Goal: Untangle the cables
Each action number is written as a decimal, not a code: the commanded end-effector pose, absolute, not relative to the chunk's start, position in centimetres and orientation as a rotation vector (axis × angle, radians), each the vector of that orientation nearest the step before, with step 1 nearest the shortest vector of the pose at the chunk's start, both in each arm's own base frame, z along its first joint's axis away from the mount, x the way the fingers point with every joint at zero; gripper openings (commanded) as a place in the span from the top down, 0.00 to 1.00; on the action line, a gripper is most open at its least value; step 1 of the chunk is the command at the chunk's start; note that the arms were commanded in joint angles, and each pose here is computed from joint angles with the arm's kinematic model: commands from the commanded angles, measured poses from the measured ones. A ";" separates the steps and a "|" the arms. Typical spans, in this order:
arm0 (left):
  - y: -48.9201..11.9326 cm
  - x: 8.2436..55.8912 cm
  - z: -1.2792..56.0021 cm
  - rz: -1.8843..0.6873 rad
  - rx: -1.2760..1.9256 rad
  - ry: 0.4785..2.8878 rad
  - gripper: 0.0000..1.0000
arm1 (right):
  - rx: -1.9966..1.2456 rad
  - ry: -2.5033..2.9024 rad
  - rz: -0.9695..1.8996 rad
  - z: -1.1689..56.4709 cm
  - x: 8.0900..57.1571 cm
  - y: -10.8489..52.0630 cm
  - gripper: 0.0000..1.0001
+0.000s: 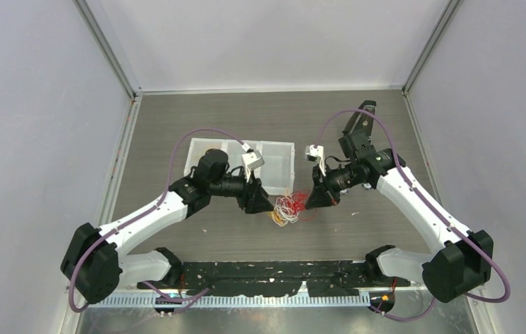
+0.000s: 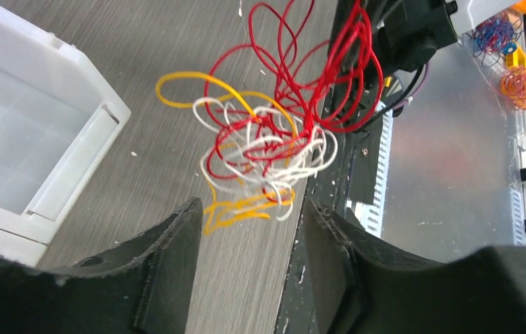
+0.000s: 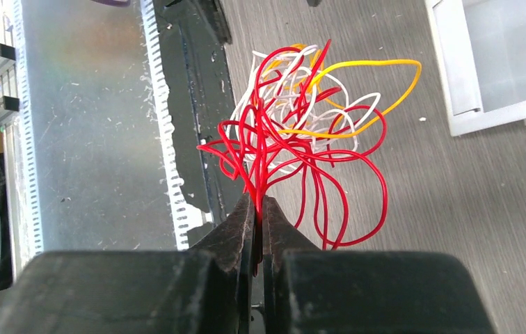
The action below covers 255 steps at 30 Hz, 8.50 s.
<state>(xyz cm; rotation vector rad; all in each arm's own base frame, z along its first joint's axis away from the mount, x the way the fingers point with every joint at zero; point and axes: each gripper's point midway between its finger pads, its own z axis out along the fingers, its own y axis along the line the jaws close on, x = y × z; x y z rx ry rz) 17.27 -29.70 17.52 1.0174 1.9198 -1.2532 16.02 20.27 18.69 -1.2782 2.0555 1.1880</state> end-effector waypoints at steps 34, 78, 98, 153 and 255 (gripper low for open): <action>-31.2 17.3 22.4 -1.063 1.200 1.479 0.41 | -1.303 1.943 1.286 20.4 14.5 22.7 0.95; -25.4 14.4 37.1 -0.921 1.087 1.254 1.00 | -1.235 2.389 0.916 10.7 21.2 16.5 0.89; -19.5 15.5 60.7 -0.782 0.740 0.947 1.00 | -1.373 2.657 0.587 3.6 20.5 9.6 0.91; -35.4 16.1 23.6 -1.057 1.663 0.973 0.45 | -1.628 1.246 0.898 32.5 11.5 22.2 0.94; -37.8 11.1 25.2 -1.187 1.419 0.961 0.51 | -1.645 0.947 0.917 35.5 6.2 21.5 0.95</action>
